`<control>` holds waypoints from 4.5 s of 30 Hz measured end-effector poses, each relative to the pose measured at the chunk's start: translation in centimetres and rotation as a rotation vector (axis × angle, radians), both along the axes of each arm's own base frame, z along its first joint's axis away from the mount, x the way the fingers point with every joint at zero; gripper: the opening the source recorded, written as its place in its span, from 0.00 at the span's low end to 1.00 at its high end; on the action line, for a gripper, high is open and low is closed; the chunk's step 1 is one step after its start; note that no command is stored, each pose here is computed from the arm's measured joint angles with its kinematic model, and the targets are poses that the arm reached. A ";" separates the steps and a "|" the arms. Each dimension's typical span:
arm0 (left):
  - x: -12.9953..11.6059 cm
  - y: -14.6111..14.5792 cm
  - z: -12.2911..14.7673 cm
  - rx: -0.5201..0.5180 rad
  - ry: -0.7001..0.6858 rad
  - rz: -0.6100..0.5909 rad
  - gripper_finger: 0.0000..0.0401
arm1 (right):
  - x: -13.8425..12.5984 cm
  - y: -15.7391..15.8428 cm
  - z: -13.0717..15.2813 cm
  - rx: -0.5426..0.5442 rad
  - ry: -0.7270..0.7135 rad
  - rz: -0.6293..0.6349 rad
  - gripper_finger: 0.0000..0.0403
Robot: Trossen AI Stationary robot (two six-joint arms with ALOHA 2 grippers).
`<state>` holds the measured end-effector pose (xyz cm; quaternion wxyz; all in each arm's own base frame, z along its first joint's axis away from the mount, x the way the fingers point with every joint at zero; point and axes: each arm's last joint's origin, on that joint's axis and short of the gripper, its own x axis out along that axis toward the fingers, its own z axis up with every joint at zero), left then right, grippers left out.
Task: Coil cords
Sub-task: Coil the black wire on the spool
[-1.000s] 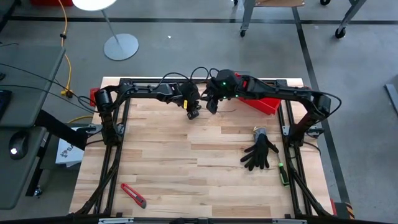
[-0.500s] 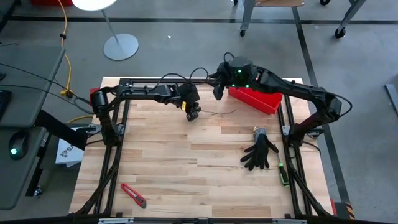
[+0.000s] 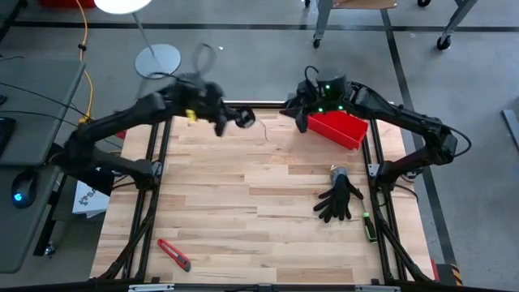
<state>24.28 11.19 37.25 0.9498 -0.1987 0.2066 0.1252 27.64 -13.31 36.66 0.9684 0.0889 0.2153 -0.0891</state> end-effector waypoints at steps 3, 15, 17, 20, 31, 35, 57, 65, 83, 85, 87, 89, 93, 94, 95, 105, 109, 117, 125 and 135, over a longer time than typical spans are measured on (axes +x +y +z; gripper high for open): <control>-2.4 -1.0 3.5 -0.040 -0.141 0.043 0.00 | 0.9 0.9 0.5 0.009 -0.068 0.061 0.36; -5.7 -2.5 7.9 -0.604 -0.278 0.173 0.00 | 3.4 4.7 2.5 -0.002 -0.306 0.164 0.36; -5.4 -2.4 7.7 -0.683 -0.275 0.188 0.00 | 3.5 5.1 2.5 -0.037 -0.308 0.156 0.36; -4.7 -2.2 7.4 -0.782 -0.262 0.194 0.00 | 3.7 5.6 2.5 -0.072 -0.302 0.152 0.36; -1.8 -1.8 6.8 -1.121 -0.260 0.205 0.00 | 4.1 7.0 2.6 -0.174 -0.290 0.063 0.36; -0.9 -1.7 6.7 -1.172 -0.270 0.208 0.00 | 4.2 7.7 2.7 -0.205 -0.298 0.074 0.32; 3.3 -3.5 7.1 -1.262 -0.350 0.025 0.00 | 6.1 6.6 2.2 -0.249 -0.380 -0.043 0.16; 5.3 -3.7 8.2 -1.191 -0.579 -0.068 0.00 | 6.2 6.6 3.2 -0.202 -0.500 -0.057 0.16; 6.2 -2.4 9.0 -1.073 -0.828 -0.102 0.00 | 5.0 5.2 5.3 -0.218 -0.681 -0.299 0.21; 5.7 -2.2 9.4 -1.056 -0.841 -0.103 0.00 | 4.7 4.8 5.5 -0.213 -0.682 -0.313 0.25; 4.9 -2.0 10.0 -1.036 -0.861 -0.111 0.00 | 4.5 4.4 5.5 -0.193 -0.685 -0.333 0.29; 4.3 -1.9 10.5 -1.031 -0.887 -0.119 0.00 | 4.4 4.0 5.4 -0.163 -0.686 -0.349 0.33; 4.1 -1.5 10.5 -1.030 -0.903 -0.080 0.00 | 4.1 3.1 5.4 -0.124 -0.694 -0.379 0.37; 4.1 -1.5 10.5 -1.027 -0.907 -0.077 0.00 | 4.1 2.9 5.3 -0.125 -0.690 -0.386 0.37; 4.0 -1.4 10.6 -1.027 -0.919 -0.077 0.00 | 4.0 2.7 5.3 -0.126 -0.685 -0.392 0.37; 3.1 -0.2 11.5 -0.979 -1.085 -0.021 0.00 | 3.5 1.2 5.2 -0.122 -0.679 -0.441 0.37; 2.9 0.2 11.4 -0.972 -1.089 -0.005 0.00 | 3.4 1.0 5.3 -0.143 -0.679 -0.444 0.37; 2.7 0.4 11.7 -0.950 -1.115 -0.011 0.00 | 3.3 0.9 5.4 -0.195 -0.669 -0.454 0.37; 2.7 0.4 11.7 -0.950 -1.126 0.003 0.00 | 3.3 0.5 4.9 -0.253 -0.603 -0.513 0.37; 2.7 0.4 11.6 -0.951 -1.126 0.008 0.00 | 3.7 0.6 4.6 -0.276 -0.578 -0.428 0.37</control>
